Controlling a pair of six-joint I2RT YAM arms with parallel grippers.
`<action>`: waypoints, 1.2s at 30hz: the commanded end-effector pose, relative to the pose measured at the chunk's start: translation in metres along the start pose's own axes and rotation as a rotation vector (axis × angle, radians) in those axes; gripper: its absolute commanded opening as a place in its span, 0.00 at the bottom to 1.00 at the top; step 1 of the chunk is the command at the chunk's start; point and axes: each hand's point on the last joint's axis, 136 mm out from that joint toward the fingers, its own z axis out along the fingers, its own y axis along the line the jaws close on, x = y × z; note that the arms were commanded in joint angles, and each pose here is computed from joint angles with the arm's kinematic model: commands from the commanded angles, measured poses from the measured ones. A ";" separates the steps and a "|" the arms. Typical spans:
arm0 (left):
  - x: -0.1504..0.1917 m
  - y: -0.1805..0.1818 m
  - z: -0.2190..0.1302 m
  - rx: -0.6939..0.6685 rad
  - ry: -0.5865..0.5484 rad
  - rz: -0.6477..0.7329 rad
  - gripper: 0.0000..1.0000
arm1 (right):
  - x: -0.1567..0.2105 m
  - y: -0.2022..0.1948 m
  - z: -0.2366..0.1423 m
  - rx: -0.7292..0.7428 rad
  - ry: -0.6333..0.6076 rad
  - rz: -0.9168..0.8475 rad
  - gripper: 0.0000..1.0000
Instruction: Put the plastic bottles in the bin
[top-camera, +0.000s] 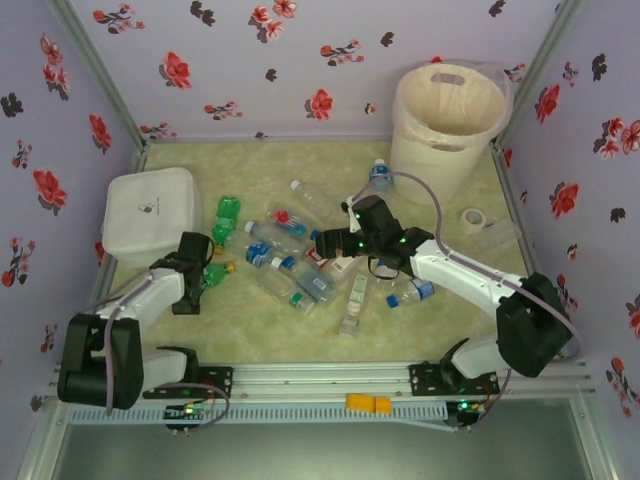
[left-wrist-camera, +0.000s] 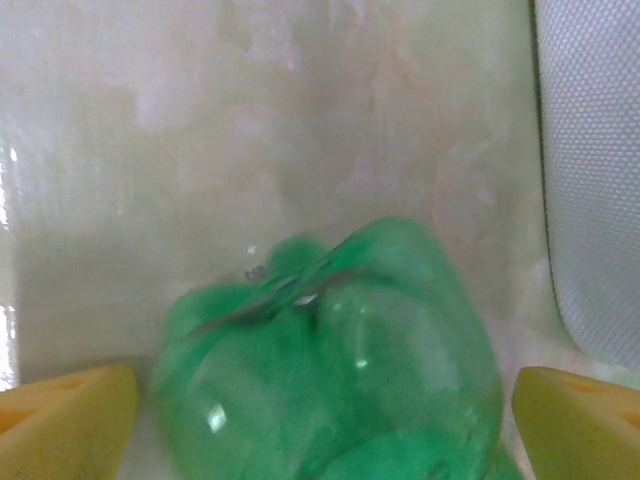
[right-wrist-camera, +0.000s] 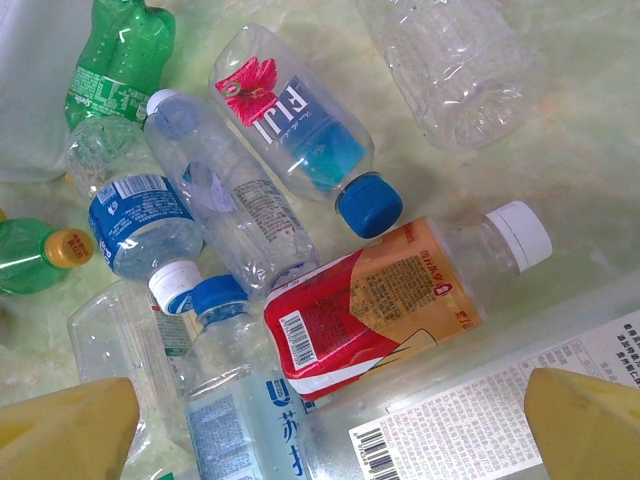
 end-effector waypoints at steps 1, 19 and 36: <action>0.000 -0.005 0.001 -0.005 0.001 0.009 0.83 | 0.001 -0.001 0.005 0.017 0.010 -0.017 1.00; -0.018 -0.060 -0.057 0.423 -0.065 0.215 0.49 | -0.010 0.048 -0.005 -0.198 0.061 -0.098 1.00; 0.110 -0.190 -0.220 1.059 0.206 0.707 0.51 | -0.063 0.126 -0.043 -0.493 -0.033 -0.224 0.99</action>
